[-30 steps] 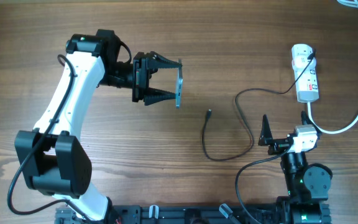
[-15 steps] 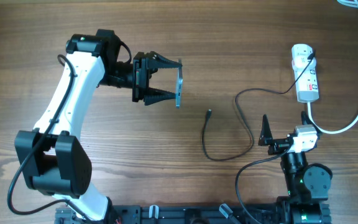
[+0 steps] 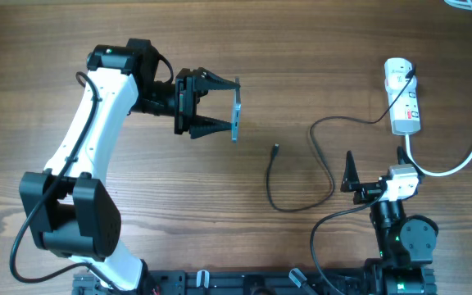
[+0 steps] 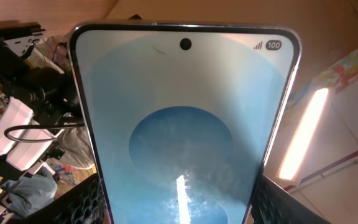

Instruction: Plug charger to phone and switch on socket

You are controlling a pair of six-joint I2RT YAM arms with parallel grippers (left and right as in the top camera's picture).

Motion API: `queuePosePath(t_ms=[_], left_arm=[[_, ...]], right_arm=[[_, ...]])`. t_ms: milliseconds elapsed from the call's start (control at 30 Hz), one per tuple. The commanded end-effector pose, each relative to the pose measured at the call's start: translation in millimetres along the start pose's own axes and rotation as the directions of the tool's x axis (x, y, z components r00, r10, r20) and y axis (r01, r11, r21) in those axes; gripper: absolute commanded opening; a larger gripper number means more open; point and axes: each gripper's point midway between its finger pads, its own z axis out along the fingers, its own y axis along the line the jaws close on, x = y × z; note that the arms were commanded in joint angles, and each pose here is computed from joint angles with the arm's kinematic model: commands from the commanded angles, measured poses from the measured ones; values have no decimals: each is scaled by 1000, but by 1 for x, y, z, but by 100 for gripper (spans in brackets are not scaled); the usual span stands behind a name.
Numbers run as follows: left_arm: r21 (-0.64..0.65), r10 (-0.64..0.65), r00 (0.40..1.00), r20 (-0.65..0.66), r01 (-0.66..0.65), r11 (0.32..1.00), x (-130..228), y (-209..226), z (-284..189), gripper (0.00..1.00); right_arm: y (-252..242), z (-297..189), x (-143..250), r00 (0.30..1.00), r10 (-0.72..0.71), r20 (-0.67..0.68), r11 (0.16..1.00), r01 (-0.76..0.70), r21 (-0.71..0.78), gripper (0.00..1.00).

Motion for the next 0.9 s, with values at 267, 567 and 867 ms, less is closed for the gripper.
queuePosePath(t_ms=[267, 567, 867], left_arm=[[45, 86, 996, -21, -85, 995, 19, -14, -2, 67], [45, 86, 996, -21, -85, 995, 19, -14, -2, 67], [45, 86, 996, -21, -85, 995, 19, -14, -2, 67]], right_arm=[[-2, 0, -1, 1000, -14, 4, 1000, 14, 13, 100], [-2, 0, -1, 1000, -13, 4, 1000, 13, 13, 100], [-2, 0, -1, 1000, -14, 4, 1000, 14, 13, 100]])
